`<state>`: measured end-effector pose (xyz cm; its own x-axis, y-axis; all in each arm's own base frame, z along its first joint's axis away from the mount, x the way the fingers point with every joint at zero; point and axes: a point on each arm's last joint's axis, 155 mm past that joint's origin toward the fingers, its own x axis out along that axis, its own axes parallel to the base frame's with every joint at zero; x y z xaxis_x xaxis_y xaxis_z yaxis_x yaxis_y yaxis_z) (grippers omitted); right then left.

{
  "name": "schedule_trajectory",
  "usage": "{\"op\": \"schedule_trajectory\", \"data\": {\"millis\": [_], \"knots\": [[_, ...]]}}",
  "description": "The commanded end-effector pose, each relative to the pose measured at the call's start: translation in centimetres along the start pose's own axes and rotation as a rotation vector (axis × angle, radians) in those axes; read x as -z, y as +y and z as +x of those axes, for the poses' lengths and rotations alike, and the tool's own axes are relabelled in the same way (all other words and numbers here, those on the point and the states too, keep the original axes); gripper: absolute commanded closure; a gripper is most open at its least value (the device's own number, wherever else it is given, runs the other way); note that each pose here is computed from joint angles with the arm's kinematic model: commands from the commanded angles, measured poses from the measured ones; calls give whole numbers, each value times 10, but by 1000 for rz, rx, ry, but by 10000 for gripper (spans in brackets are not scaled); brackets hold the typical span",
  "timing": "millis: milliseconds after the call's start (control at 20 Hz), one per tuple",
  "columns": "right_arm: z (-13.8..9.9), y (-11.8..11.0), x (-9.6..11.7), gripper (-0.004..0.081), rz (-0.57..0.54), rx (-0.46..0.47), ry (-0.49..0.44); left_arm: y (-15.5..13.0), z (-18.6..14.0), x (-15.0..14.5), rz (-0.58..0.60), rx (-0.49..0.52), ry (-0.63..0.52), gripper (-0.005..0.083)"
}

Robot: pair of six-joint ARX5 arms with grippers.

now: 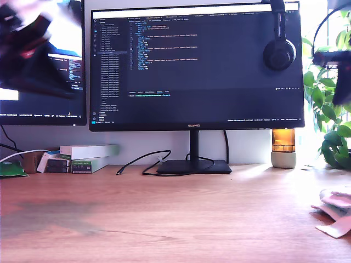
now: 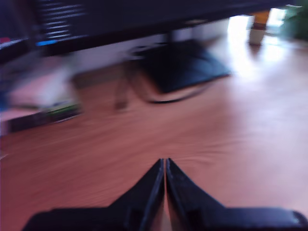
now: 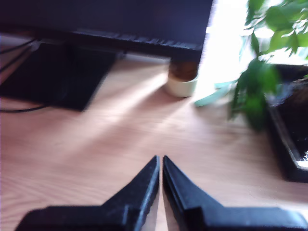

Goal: Fold the tea towel to a neat square and place it to the right

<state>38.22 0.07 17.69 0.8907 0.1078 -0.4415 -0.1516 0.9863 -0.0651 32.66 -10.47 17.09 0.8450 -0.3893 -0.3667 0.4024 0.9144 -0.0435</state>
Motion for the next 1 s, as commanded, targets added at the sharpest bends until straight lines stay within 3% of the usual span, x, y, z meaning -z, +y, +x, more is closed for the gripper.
{"op": "schedule_trajectory", "data": {"millis": [0,150,350,800,950], "knots": [[1,-13,13,780,9,1,20,15,-3,-3,-1,-26,-15,793],[-4,-29,30,780,45,2,34,41,-10,-5,-38,-66,-31,793],[-10,-25,51,780,66,5,48,49,-13,10,-55,-90,-22,793],[-54,-12,23,780,96,121,-234,54,-39,43,-87,-204,-87,793],[-62,1,32,780,75,140,-258,47,-43,56,-77,-199,-98,793]]}}
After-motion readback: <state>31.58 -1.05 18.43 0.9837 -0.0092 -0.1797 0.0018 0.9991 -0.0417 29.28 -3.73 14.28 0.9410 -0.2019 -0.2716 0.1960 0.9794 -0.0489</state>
